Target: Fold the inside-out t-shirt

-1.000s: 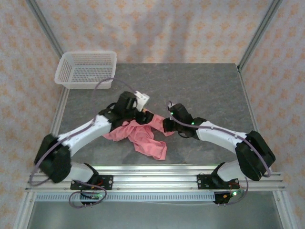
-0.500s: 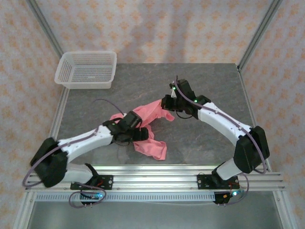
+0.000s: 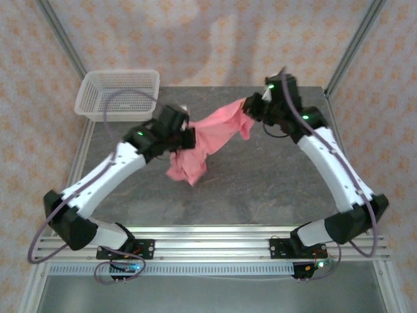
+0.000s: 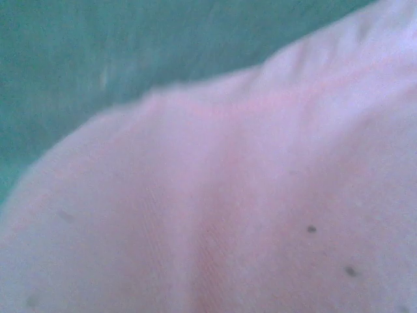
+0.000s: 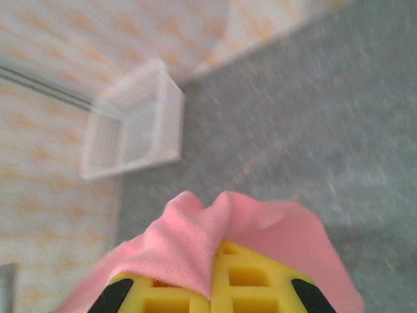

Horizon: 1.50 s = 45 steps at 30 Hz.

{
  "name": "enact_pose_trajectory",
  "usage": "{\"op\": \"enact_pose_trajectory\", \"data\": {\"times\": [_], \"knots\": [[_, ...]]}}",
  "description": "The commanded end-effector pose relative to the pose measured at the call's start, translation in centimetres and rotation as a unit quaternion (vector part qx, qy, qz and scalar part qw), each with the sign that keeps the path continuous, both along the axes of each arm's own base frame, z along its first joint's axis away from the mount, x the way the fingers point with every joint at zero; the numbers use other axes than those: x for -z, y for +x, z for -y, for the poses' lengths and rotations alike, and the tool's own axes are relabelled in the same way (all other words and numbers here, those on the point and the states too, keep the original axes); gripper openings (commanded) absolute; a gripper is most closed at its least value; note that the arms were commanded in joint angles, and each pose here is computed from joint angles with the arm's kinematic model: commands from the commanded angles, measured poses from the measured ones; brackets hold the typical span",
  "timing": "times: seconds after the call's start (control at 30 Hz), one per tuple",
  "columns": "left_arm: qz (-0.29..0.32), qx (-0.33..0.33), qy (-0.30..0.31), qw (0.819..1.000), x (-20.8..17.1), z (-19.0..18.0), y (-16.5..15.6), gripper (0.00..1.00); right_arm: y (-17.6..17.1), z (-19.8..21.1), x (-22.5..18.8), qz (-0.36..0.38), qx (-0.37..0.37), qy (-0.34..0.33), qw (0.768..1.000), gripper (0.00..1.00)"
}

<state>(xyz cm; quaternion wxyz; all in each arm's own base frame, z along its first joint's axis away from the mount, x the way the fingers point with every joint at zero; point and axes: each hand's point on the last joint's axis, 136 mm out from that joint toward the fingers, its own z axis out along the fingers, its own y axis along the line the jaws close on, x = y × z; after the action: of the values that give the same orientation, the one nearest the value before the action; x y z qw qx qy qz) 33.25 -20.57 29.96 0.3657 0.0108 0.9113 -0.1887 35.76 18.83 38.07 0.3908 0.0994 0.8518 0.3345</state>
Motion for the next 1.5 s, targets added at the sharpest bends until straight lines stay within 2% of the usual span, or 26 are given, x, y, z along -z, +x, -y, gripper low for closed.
{"op": "enact_pose_trajectory", "data": {"times": [0.0, 0.1, 0.27, 0.33, 0.43, 0.5, 0.6, 0.7, 0.8, 0.87, 0.97, 1.03, 1.1, 1.17, 1.23, 1.33, 1.4, 1.47], "knots": [[0.031, 0.083, 0.144, 0.986, -2.6, -2.9, -1.7, 0.0, -4.4, 2.3, -9.9, 0.128, -0.003, 0.028, 0.991, 0.0], [0.05, 0.125, 0.141, 0.981, -5.0, -1.9, -2.0, 0.0, -7.0, 3.8, -15.5, 0.213, 0.003, 0.042, 0.976, 0.0], [0.061, 0.142, 0.103, 0.983, -6.9, -0.7, -2.3, 0.0, -9.1, 5.6, -20.0, 0.262, 0.028, 0.057, 0.963, 0.0], [0.052, 0.128, 0.11, 0.984, -6.1, -1.2, -2.0, 0.0, -9.3, 6.9, -20.7, 0.263, 0.063, 0.061, 0.961, 0.0], [0.017, 0.083, 0.138, 0.987, -3.6, -3.4, -1.1, 0.06, -8.8, 9.5, -20.5, 0.255, 0.137, 0.047, 0.956, 0.0], [-0.008, 0.052, 0.147, 0.988, -1.8, -4.9, -0.3, 0.14, -8.5, 11.0, -19.7, 0.245, 0.176, 0.022, 0.953, 0.0], [-0.051, 0.031, 0.157, 0.986, 2.2, -5.7, 1.0, 0.17, -6.7, 11.1, -16.1, 0.19, 0.19, -0.028, 0.963, 0.0], [-0.104, 0.017, 0.164, 0.981, 7.9, -5.7, 2.4, 0.24, -3.6, 11.0, -8.5, 0.056, 0.219, -0.07, 0.972, 0.0], [-0.129, -0.021, 0.162, 0.978, 12.5, -7.1, 3.5, 0.34, -0.6, 11.1, -1.0, -0.062, 0.235, -0.066, 0.968, 0.0], [-0.143, -0.067, 0.159, 0.975, 13.6, -9.6, 3.6, 0.4, 0.9, 11.9, 2.9, -0.118, 0.251, -0.05, 0.959, 0.0], [-0.155, -0.122, 0.161, 0.967, 13.8, -13.5, 2.8, 0.43, 2.2, 13.1, 7.2, -0.169, 0.271, -0.031, 0.947, 0.0], [-0.165, -0.135, 0.166, 0.963, 13.7, -14.7, 1.7, 0.44, 2.6, 13.0, 9.0, -0.2, 0.268, -0.026, 0.942, 0.0], [-0.18, -0.127, 0.134, 0.966, 13.6, -13.9, 0.3, 0.46, 3.0, 12.4, 10.3, -0.227, 0.257, -0.021, 0.939, 0.0], [-0.201, -0.114, 0.05, 0.972, 14.4, -10.9, -1.3, 0.48, 3.4, 11.8, 11.1, -0.244, 0.252, -0.009, 0.937, 0.0], [-0.217, -0.102, -0.009, 0.971, 15.7, -7.4, -2.9, 0.53, 3.9, 11.5, 11.2, -0.248, 0.251, 0.0, 0.936, 0.0], [-0.246, -0.094, -0.003, 0.965, 18.9, -4.1, -4.6, 0.55, 4.6, 11.2, 10.9, -0.247, 0.247, 0.008, 0.937, 0.0], [-0.259, -0.108, 0.0, 0.96, 20.8, -3.0, -4.4, 0.55, 4.7, 10.8, 10.7, -0.249, 0.238, 0.01, 0.939, 0.0], [-0.272, -0.126, -0.036, 0.953, 22.4, -1.6, -3.3, 0.55, 4.8, 10.6, 10.8, -0.253, 0.23, 0.009, 0.94, 0.0]]}}
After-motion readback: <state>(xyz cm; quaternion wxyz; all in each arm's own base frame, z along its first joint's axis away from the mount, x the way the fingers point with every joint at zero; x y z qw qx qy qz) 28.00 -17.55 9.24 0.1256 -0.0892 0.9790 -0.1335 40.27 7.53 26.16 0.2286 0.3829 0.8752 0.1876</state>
